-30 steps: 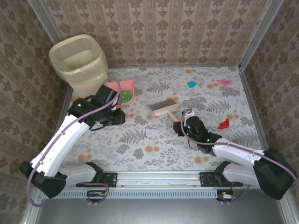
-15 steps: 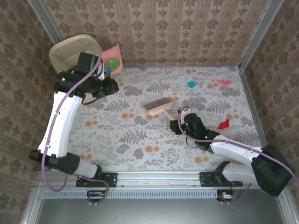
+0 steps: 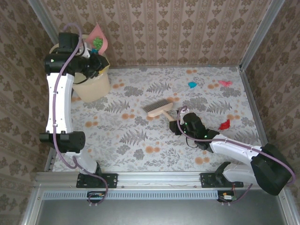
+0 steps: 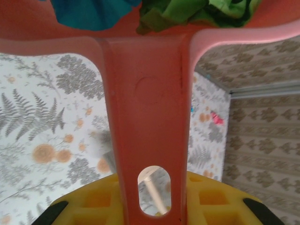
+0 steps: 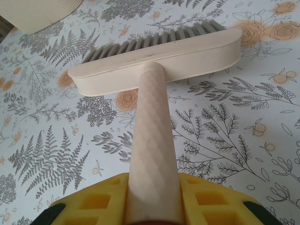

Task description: Sweep away the paper scraps from the table

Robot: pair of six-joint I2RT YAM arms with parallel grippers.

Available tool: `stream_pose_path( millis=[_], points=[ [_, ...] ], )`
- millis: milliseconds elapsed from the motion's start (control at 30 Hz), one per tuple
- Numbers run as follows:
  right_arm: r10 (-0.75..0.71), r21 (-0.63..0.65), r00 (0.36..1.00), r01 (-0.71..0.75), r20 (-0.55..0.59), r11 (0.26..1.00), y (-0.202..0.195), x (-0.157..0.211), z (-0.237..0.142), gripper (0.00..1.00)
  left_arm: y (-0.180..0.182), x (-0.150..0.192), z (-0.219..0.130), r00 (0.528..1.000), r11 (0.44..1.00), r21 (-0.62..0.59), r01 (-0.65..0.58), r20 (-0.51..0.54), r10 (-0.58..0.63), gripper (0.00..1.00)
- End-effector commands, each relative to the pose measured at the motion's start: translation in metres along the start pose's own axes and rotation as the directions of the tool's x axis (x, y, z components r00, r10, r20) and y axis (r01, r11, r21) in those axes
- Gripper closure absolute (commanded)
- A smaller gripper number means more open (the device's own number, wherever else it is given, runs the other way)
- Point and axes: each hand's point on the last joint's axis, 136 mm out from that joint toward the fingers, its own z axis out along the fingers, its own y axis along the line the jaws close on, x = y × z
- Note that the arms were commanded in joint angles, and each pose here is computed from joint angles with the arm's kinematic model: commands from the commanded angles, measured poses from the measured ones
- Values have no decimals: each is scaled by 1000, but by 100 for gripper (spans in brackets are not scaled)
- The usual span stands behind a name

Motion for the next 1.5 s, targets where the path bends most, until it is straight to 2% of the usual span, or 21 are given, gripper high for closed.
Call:
stream_pose_path(
  millis=[0,167,400,567,767,933,1067,1267,1467],
  points=[
    [-24,-36,999,26,43,999,13,-19,-2,100,-27,-28,-7,997,983,174,63,36,-71,100],
    [-28,-32,999,30,42,999,13,-19,-1,100,-39,-63,-8,985,928,343,144,39,-167,100],
    [-36,-26,999,37,37,999,12,-18,0,100,-18,-100,6,940,842,454,290,32,-340,100],
    [-41,-18,999,42,35,999,11,-18,0,100,-7,-117,12,916,786,525,327,29,-400,100],
    [-42,-18,999,42,30,999,11,-17,2,100,8,-130,20,886,723,588,362,22,-462,100],
    [-45,-13,999,45,25,999,10,-16,3,100,13,-140,23,856,645,660,386,4,-517,100],
    [-49,-8,998,50,27,999,9,-17,3,100,11,-139,21,860,627,692,359,16,-509,100],
    [-50,-4,999,50,23,999,8,-16,5,100,12,-141,15,843,558,754,346,12,-538,100],
    [-55,2,998,55,24,998,8,-16,4,100,13,-142,14,838,542,767,343,10,-546,100]
  ],
)
